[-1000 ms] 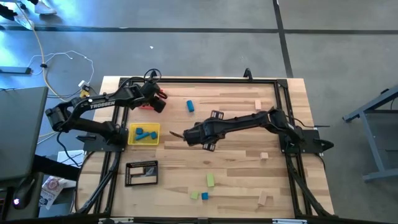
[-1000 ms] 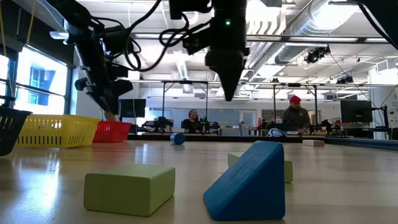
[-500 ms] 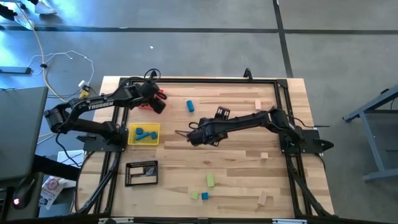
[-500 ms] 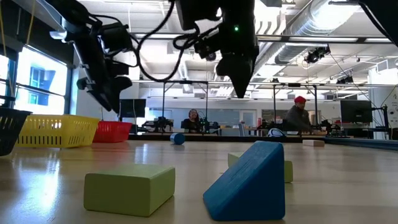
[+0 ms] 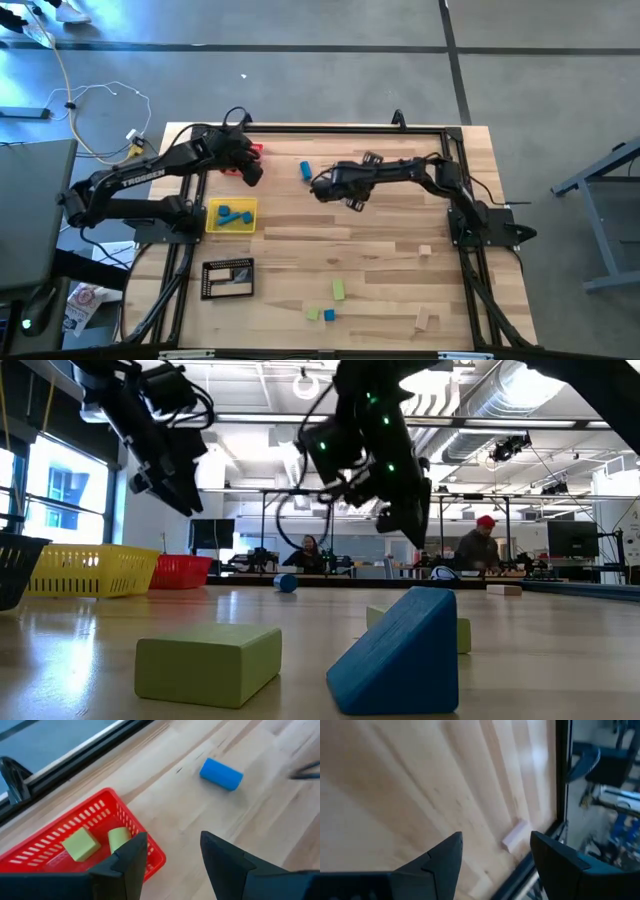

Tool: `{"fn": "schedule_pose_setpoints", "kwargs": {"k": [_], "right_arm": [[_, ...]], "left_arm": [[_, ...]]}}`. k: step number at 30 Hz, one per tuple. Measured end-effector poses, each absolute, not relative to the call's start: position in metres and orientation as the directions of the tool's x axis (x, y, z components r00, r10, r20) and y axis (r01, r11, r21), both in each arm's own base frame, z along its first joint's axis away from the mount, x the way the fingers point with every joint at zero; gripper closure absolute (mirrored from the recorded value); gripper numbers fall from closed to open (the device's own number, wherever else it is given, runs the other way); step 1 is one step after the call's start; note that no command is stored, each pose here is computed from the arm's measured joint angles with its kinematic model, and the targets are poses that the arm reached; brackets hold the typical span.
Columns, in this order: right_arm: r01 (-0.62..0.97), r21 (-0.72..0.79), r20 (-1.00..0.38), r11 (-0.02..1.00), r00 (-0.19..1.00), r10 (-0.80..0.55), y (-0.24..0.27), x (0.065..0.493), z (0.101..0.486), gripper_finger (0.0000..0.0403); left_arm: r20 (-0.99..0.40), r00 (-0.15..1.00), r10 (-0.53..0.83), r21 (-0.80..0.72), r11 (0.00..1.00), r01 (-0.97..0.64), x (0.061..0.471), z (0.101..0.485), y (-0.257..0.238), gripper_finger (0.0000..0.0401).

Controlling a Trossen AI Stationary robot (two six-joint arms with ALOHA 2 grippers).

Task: Sort & place blocks by color
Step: Put the rectangular wooden block into the black basket

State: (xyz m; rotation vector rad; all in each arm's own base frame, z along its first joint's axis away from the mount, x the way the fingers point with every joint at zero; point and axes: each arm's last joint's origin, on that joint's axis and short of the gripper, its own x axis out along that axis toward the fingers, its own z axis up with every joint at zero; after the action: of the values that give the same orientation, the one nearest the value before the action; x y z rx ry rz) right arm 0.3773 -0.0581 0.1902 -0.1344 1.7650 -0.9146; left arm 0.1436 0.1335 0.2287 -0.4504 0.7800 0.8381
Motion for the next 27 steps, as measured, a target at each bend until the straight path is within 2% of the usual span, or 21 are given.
{"fn": "schedule_pose_setpoints", "kwargs": {"k": [9, 17, 22, 27], "right_arm": [[0.287, -0.665, -0.704, 0.689, -0.55, -0.45, -0.102, 0.349, 0.166, 0.0183], [0.341, -0.697, -0.677, 0.63, -0.602, -0.423, -0.121, 0.306, 0.175, 0.0183], [0.482, -0.65, -0.747, 0.588, -0.547, -0.377, -0.126, 0.272, 0.183, 0.0183], [0.643, -0.552, -0.834, 0.532, -0.404, -0.376, -0.127, 0.247, 0.195, 0.0183]], "left_arm": [[-0.739, 0.448, 0.503, -0.068, 0.606, -0.793, 0.14, 0.235, 0.13, 0.0233], [-0.738, 0.441, 0.511, -0.05, 0.61, -0.791, 0.14, 0.235, 0.13, 0.0233], [-0.737, 0.434, 0.518, -0.043, 0.605, -0.795, 0.14, 0.235, 0.131, 0.0233], [-0.737, 0.433, 0.519, -0.042, 0.604, -0.796, 0.14, 0.235, 0.131, 0.0233]]}}
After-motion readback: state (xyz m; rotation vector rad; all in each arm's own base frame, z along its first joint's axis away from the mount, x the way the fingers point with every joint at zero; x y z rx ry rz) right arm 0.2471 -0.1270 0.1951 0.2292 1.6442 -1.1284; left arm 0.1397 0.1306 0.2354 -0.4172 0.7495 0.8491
